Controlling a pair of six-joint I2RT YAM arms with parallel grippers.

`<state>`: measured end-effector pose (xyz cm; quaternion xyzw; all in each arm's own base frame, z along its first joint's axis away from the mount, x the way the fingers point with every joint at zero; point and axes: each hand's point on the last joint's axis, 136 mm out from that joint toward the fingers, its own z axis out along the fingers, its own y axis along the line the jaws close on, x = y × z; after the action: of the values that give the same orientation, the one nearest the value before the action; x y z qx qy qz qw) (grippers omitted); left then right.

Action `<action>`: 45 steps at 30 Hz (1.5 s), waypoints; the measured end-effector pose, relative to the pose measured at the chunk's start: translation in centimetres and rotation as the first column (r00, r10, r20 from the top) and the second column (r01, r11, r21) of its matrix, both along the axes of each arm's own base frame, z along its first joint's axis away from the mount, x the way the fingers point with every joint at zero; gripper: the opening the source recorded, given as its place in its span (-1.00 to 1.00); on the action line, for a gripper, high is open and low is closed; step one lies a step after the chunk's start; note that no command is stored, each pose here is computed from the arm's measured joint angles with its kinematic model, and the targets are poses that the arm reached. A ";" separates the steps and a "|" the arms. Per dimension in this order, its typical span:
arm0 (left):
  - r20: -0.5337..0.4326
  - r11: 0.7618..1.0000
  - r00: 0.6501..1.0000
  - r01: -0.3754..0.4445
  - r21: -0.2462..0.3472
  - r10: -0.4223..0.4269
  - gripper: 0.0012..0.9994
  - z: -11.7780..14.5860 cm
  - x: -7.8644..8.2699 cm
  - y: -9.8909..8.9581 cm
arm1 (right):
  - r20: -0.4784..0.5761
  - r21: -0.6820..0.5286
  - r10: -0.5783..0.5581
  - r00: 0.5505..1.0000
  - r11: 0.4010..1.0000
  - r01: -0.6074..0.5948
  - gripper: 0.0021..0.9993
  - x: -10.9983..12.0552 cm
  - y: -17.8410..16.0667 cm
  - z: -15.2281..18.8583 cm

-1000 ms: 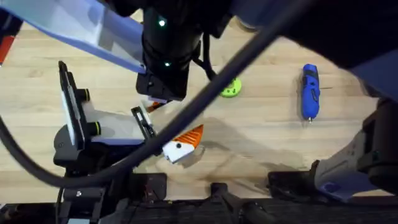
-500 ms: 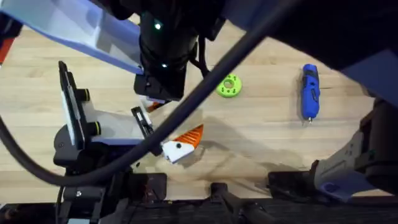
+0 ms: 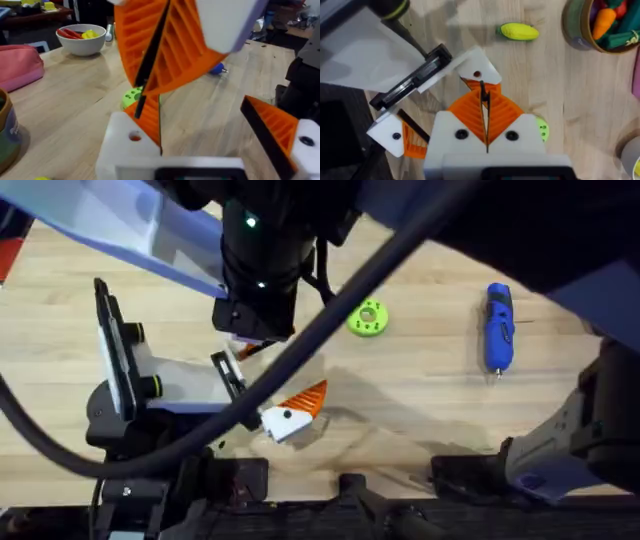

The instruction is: Pick up the gripper from the table and insert it into the empty holder that is missing its gripper. Then pick up a screw, insert it into the mounting hole, and use the screwdriver to tighten it. Finally, clean up the table by picking up the vegetable and placing it into the bucket.

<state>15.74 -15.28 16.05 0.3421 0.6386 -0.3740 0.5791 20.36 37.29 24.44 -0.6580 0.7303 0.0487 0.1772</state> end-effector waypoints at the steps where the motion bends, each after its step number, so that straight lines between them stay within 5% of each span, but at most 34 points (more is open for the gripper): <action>1: 0.000 1.000 1.000 0.000 0.000 0.000 0.97 0.0 0.0 0.0 | -0.001 0.001 0.000 1.000 1.000 0.000 -0.99 0.0 0.0 0.0; 45: -0.004 1.000 1.000 -0.002 -0.002 0.002 0.97 0.0 0.0 0.0 | -0.025 -0.042 0.017 1.000 0.999 -0.019 -0.99 0.0 1.8 -3.0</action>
<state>15.78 -15.26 16.04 0.3400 0.6399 -0.3746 0.5784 20.39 39.09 21.48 -0.6675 0.7273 0.0430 0.1537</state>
